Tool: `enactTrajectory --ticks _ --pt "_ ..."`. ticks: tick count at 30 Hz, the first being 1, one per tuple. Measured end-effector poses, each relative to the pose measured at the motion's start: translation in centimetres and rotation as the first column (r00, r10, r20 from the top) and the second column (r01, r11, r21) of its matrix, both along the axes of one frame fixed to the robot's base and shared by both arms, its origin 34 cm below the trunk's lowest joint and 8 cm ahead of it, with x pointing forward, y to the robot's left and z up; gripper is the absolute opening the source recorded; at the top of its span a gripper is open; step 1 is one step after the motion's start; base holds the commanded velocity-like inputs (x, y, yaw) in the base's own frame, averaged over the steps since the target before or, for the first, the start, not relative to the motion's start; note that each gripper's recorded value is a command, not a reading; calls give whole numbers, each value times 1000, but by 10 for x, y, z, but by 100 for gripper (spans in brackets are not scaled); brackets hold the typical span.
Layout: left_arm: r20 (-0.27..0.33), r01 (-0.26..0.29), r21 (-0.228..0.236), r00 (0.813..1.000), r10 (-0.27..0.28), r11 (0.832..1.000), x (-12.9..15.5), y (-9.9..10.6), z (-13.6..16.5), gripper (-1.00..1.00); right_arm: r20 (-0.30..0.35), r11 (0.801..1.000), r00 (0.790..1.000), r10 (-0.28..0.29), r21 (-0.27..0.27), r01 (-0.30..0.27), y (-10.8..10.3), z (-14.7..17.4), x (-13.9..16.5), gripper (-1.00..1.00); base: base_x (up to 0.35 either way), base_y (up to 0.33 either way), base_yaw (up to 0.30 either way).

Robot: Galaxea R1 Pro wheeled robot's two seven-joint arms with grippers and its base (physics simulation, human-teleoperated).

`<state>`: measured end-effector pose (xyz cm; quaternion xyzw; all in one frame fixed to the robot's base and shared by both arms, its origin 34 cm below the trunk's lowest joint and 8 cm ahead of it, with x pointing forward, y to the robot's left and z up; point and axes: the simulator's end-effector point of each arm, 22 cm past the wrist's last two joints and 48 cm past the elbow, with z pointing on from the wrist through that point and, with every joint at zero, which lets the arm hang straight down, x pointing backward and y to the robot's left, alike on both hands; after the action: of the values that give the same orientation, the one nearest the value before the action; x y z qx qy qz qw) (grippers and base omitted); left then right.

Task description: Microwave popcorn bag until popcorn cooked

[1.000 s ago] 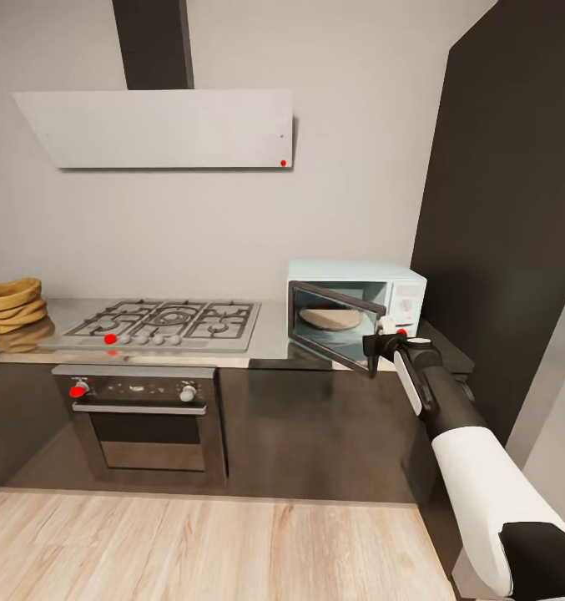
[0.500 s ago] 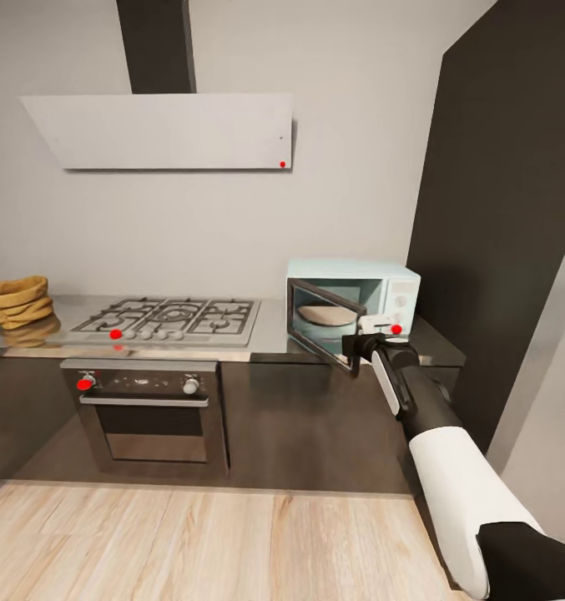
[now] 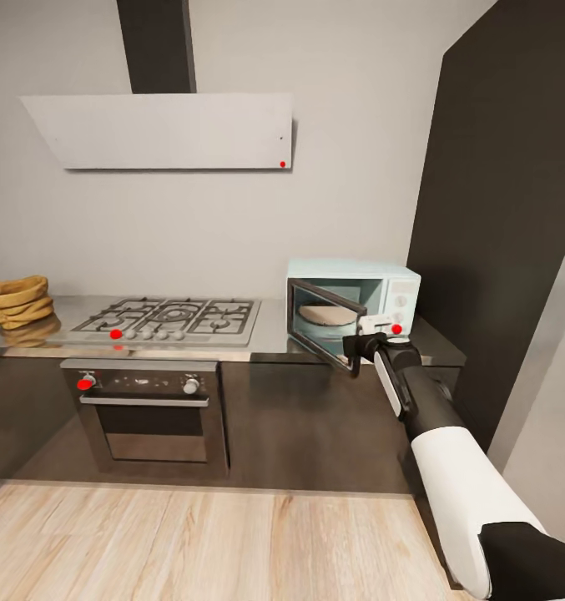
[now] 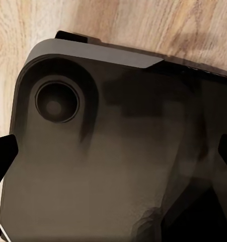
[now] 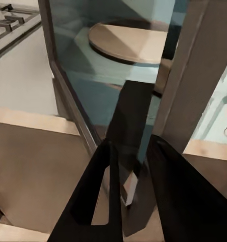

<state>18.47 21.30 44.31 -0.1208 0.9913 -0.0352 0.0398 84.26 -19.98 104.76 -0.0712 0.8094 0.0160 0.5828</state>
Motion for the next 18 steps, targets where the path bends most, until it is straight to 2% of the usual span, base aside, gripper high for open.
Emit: enactTrajectory --ticks 8,9,18 --pt "0 -1 0 1000 1 1000 0 0 0 100 3 988 999 -38 -148 38 -20 -2 0 -100 0 123 0" --pt "0 -1 0 1000 1 1000 0 0 0 100 -1 996 996 -88 -7 88 -20 0 1 -100 0 20 0" --pt "0 0 1 1000 0 1000 0 0 0 100 -7 996 996 -88 3 88 -19 0 0 -100 -1 3 0"
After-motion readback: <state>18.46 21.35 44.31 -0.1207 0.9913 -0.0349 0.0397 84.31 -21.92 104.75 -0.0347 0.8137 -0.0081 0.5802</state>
